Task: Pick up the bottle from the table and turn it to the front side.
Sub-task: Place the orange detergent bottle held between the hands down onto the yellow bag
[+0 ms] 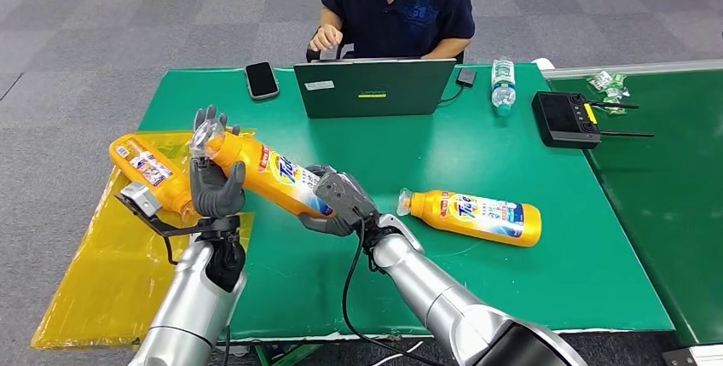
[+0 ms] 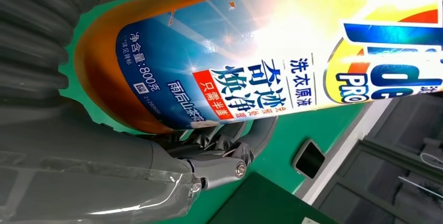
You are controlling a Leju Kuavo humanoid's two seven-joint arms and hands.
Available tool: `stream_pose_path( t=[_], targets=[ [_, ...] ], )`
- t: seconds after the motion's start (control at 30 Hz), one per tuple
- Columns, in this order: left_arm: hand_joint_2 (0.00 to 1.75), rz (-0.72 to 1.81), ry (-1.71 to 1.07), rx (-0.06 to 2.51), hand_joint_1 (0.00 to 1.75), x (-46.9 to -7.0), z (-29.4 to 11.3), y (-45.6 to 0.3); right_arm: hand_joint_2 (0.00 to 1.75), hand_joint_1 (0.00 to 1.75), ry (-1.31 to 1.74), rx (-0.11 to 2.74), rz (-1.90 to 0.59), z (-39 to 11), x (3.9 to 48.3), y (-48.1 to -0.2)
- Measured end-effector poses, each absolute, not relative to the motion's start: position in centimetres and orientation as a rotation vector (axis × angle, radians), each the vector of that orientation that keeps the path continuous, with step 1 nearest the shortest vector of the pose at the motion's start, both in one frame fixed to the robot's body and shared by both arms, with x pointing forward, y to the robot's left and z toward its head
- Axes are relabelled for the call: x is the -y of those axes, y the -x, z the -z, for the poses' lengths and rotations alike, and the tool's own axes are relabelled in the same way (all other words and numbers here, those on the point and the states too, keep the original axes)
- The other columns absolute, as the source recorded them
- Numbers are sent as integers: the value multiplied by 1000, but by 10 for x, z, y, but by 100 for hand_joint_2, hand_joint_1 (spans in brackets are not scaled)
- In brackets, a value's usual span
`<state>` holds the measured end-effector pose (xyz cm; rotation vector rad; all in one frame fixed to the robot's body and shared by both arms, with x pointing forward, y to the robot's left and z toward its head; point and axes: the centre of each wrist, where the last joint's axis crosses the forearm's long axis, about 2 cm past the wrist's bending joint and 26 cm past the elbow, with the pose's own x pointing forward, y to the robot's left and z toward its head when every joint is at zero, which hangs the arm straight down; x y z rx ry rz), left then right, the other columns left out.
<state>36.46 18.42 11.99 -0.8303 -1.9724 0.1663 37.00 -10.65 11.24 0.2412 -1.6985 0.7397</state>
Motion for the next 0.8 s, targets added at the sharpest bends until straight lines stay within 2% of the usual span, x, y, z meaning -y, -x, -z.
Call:
stream_pose_path(
  t=[0.13,0.17,0.27,0.3,0.8],
  targets=[
    [175,-193,867,1939,0,-181,-114,-362,175,175,-240,1699,-737,-112,106,-370],
    [175,-196,871,1932,14,-180,-112,-361,175,175,-239,1699,-736,-112,106,-370],
    [175,-207,882,1905,145,-178,-107,-359,175,175,-236,1698,-734,-111,106,-369],
    [175,-209,885,1891,175,-177,-104,-357,175,175,-235,1697,-732,-110,106,-368],
    [175,-251,903,1764,175,-168,-75,-340,175,175,-224,1661,-710,-96,108,-357]
  ],
)
